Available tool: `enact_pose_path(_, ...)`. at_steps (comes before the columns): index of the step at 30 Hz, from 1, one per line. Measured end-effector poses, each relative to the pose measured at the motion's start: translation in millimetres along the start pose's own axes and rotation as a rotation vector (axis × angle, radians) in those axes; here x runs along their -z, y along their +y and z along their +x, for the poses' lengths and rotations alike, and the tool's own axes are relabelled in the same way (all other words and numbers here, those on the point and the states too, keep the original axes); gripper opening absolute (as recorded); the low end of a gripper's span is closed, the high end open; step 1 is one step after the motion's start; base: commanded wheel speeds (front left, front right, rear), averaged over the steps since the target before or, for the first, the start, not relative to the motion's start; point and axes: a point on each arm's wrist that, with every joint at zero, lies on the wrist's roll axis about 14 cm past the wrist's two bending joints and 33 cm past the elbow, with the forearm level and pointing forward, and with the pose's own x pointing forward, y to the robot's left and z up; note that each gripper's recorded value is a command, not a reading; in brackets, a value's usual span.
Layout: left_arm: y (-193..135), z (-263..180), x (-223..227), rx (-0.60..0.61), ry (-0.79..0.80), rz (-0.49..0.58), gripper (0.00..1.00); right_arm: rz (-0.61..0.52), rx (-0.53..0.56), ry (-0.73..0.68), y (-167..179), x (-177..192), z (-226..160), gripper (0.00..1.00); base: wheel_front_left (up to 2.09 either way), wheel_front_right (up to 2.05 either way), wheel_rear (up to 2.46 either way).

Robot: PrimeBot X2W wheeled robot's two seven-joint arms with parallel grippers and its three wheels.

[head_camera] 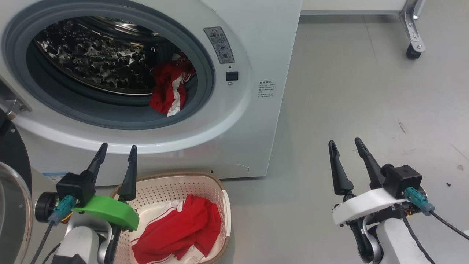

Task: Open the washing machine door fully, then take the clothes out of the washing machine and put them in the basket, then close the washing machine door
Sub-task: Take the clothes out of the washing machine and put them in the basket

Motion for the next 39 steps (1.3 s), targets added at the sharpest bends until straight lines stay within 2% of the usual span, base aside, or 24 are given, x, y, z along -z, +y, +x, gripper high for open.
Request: enact_pose_path(39, -5.0, -13.1, -9.3, 0.006, -0.043, 0.004, 1.0, 0.007, 0.006, 0.003, -0.5, 1.4, -6.2, 1.0, 0.0, 0.0, 0.0)
